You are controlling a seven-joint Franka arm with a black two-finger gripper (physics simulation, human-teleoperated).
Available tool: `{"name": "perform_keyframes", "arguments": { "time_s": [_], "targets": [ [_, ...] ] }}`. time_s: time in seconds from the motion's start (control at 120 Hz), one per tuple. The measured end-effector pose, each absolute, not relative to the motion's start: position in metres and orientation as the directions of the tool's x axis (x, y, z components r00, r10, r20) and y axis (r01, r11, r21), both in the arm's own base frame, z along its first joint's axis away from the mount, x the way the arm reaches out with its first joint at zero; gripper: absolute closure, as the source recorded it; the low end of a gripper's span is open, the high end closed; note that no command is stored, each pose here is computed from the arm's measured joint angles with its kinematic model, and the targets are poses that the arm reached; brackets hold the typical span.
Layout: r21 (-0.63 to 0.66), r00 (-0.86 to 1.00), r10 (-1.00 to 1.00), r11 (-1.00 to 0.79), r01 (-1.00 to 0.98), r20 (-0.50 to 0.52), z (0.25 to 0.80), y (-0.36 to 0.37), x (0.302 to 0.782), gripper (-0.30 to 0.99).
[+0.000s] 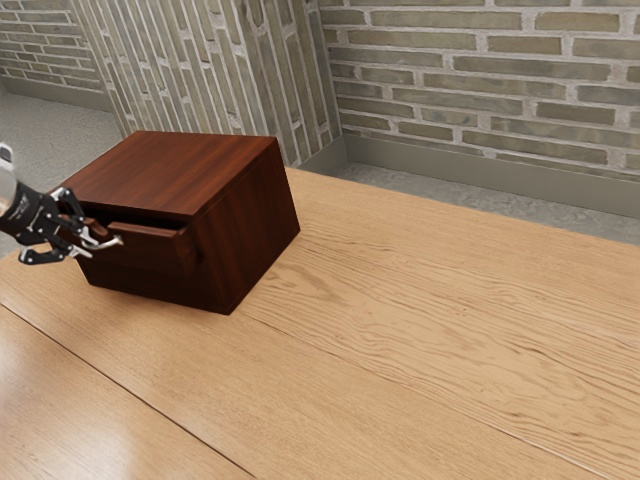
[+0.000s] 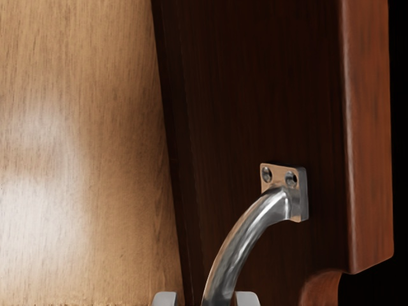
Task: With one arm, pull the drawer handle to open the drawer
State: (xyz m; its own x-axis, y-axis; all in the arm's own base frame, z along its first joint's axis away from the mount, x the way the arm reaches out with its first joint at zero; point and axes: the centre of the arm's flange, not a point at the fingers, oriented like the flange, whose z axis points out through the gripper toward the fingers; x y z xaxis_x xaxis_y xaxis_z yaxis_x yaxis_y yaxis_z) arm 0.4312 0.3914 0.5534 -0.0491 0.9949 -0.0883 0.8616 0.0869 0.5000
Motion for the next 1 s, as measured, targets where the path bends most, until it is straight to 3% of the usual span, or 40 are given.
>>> {"name": "perform_keyframes", "arguments": {
  "time_s": [1.0],
  "targets": [
    [0.499, -0.064, 0.99, 0.12, 0.858, -0.128, 0.553, 0.391, 0.388, 0.67]
  ]
}}
